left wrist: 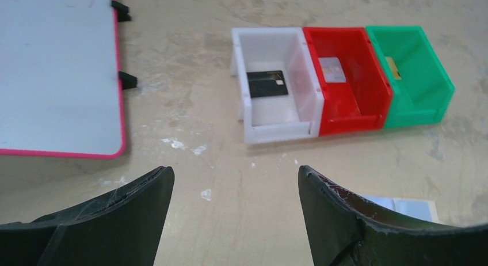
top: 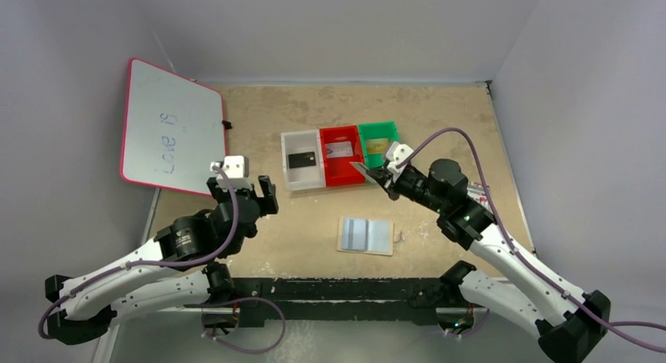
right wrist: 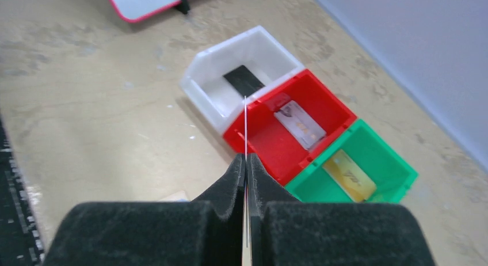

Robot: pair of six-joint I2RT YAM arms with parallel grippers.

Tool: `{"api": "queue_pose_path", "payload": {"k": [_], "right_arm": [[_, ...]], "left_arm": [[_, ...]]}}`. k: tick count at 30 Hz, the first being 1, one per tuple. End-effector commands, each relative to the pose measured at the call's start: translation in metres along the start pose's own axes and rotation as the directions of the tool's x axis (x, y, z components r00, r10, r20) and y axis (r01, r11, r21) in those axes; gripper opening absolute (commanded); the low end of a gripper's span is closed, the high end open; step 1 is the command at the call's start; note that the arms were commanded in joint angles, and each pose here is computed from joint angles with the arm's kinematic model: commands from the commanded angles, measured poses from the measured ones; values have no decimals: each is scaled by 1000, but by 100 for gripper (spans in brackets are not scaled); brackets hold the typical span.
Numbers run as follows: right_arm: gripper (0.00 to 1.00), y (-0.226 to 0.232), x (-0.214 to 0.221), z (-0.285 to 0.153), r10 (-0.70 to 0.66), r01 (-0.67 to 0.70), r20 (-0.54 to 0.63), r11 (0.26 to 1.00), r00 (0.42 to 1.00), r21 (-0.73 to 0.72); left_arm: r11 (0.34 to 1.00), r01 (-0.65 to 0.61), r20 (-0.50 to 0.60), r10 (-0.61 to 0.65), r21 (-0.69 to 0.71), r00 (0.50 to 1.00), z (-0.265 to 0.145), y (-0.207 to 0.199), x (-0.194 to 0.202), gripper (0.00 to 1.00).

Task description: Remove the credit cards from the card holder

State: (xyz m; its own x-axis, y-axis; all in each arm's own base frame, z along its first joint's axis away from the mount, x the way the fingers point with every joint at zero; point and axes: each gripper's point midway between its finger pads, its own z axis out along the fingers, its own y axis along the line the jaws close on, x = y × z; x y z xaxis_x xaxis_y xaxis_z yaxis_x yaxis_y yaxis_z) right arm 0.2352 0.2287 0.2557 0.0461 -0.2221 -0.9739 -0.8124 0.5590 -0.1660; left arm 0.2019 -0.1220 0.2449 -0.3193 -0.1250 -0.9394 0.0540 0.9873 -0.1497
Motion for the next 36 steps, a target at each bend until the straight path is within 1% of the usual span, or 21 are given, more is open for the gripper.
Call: {"api": "queue_pose_path", "payload": {"k": [1, 4, 8, 13, 18, 20, 21, 22, 26, 30, 32, 36], "right_arm": [[0, -38, -4, 1, -113, 124, -80, 981, 990, 152], [0, -45, -1, 9, -118, 134, -102, 977, 988, 168], [0, -52, 2, 24, -143, 162, -121, 973, 982, 166], [0, -59, 9, 50, -191, 212, -159, 968, 969, 135], [0, -71, 16, 77, -239, 267, -211, 957, 948, 116], [0, -72, 28, 84, -250, 281, -241, 955, 938, 100], [0, -77, 14, 90, -266, 294, -215, 949, 940, 110], [0, -78, 16, 94, -279, 306, -221, 946, 935, 102], [0, -84, 29, 110, -360, 387, -268, 921, 894, 52], [0, -89, 41, 129, -416, 438, -301, 899, 858, 5], [0, -85, 46, 140, -438, 445, -293, 894, 850, -47], [0, -86, 73, 156, -491, 485, -328, 868, 807, -106]], "left_arm": [[984, 58, 89, -44, -168, 995, 0, 34, -8, 79], [982, 55, 83, -40, -181, 996, 2, 35, -4, 80], [971, 41, 88, -20, -235, 996, 3, 42, -2, 80], [951, 62, 129, -23, -304, 991, 1, 54, -8, 80], [947, 75, 151, -28, -314, 988, -1, 59, -12, 81], [947, 83, 156, -35, -312, 987, -2, 60, -14, 81], [947, 84, 157, -36, -311, 987, -3, 60, -13, 81], [946, 85, 159, -37, -311, 987, -3, 61, -14, 81], [947, 83, 156, -35, -312, 987, -3, 60, -13, 82], [946, 73, 150, -26, -315, 988, -2, 59, -13, 83], [946, 68, 148, -21, -318, 989, -1, 59, -12, 83], [944, 66, 149, -18, -322, 989, -1, 59, -13, 84]]}}
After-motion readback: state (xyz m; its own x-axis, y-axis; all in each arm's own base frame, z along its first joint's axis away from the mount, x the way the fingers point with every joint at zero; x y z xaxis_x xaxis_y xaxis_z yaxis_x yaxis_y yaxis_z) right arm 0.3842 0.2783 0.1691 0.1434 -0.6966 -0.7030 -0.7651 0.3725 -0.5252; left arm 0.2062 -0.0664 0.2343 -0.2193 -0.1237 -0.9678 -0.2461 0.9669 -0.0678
